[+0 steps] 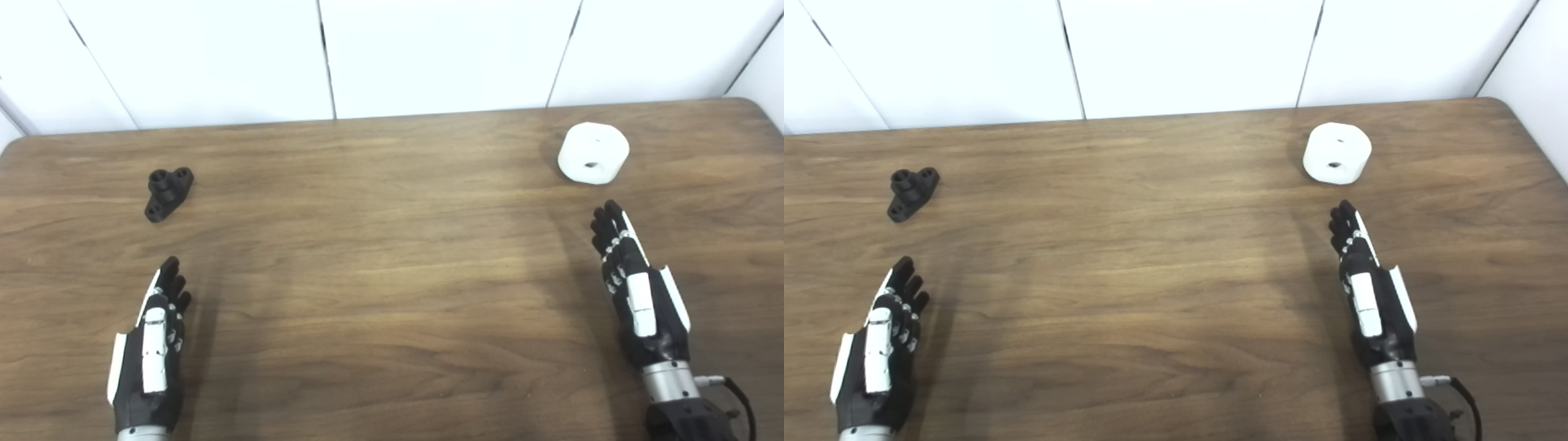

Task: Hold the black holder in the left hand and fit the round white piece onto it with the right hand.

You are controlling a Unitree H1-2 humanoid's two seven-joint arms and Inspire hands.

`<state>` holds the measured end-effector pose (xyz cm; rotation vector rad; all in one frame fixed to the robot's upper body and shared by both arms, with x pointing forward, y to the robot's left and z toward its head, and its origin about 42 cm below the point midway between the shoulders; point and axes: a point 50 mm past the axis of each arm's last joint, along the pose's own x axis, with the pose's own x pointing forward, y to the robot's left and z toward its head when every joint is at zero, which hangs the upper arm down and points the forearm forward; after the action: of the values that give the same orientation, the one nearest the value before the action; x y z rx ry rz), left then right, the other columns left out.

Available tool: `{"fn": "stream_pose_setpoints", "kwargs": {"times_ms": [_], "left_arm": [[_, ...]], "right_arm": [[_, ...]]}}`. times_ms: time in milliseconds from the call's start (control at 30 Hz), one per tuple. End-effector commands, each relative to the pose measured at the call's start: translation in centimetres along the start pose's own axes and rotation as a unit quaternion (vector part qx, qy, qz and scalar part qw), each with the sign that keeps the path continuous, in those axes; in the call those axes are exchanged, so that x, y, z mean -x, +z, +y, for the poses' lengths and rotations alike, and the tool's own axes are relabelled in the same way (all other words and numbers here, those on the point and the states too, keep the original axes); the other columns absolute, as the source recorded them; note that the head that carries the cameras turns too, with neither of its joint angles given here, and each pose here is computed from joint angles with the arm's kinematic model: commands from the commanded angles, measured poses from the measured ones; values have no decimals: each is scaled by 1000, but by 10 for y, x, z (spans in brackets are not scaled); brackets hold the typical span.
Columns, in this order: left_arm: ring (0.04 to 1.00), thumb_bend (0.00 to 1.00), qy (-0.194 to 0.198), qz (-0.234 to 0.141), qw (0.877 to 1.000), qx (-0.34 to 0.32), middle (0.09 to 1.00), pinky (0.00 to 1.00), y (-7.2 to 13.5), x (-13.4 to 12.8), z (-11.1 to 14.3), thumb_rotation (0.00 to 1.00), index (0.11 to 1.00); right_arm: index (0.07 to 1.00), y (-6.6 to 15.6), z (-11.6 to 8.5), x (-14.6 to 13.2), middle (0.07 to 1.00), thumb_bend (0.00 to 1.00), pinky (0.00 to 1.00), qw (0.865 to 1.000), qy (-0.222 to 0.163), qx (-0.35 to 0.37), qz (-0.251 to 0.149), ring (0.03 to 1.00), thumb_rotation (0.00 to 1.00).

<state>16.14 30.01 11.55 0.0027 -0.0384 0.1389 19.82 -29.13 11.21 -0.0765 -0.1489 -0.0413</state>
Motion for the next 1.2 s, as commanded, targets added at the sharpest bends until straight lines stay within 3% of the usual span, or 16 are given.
{"fn": "stream_pose_setpoints", "kwargs": {"times_ms": [0, 667, 1167], "left_arm": [[1000, 232, -1, -1, 1000, -9, 1000, 1000, 1, 3, 0, 1000, 956], [1000, 240, -1, 2, 1000, -11, 1000, 1000, -2, 6, -4, 999, 954], [989, 208, 3, 4, 1000, -12, 980, 1000, -20, 15, -20, 857, 937]], "right_arm": [[983, -23, -3, 16, 972, 532, 1000, 999, -10, -3, 44, 976, 983], [987, -26, -7, 18, 979, 544, 1000, 999, -7, -1, 47, 985, 990], [1000, -42, -23, 24, 996, 533, 1000, 999, -4, -6, 48, 1000, 1000]]}}
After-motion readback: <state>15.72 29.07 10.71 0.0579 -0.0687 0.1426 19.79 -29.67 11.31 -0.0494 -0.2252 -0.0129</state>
